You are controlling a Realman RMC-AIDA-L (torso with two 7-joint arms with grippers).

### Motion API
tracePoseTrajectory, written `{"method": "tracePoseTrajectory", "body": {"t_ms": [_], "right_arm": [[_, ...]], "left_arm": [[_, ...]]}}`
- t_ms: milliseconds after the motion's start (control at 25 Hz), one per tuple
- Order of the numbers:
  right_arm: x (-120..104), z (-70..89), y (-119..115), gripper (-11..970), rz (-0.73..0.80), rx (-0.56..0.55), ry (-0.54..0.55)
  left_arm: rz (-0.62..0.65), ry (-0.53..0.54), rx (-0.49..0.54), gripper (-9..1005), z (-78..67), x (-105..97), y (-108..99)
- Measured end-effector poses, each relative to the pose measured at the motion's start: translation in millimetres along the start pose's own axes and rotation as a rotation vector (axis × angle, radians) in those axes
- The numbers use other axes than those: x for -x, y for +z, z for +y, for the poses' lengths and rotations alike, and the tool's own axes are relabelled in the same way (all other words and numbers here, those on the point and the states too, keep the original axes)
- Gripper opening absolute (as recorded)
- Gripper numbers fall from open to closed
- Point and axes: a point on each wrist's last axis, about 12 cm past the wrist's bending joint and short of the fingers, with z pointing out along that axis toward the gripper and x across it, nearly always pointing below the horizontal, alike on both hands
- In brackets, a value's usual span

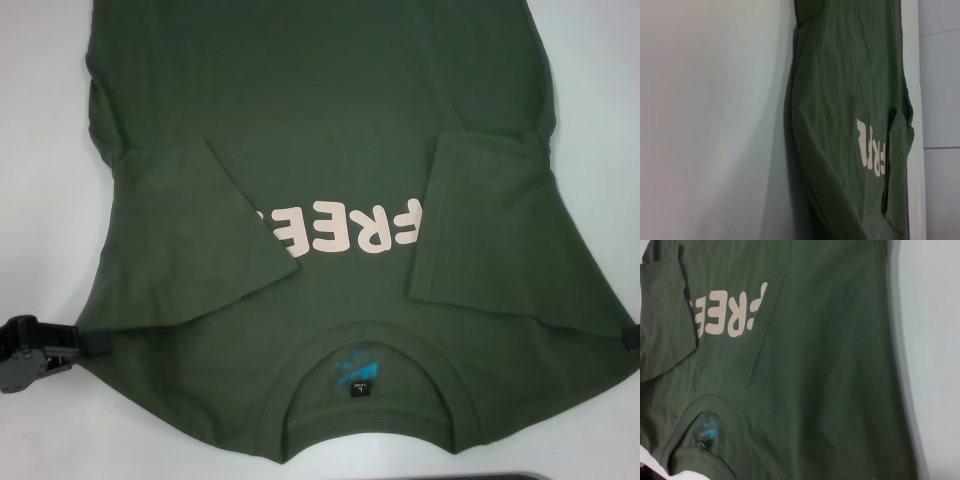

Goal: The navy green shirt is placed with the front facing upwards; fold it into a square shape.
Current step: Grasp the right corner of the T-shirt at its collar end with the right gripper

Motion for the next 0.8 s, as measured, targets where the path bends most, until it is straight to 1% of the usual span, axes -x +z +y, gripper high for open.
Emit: {"method": "tracePoseTrajectory", "body": {"t_ms": [800], "right_arm": [[4.2,2.7,9.3,911,0.031,0.014,-0.007]], "left_arm": [[0.002,0.002,-0.003,69,-0.7,0.3,0.2]]}}
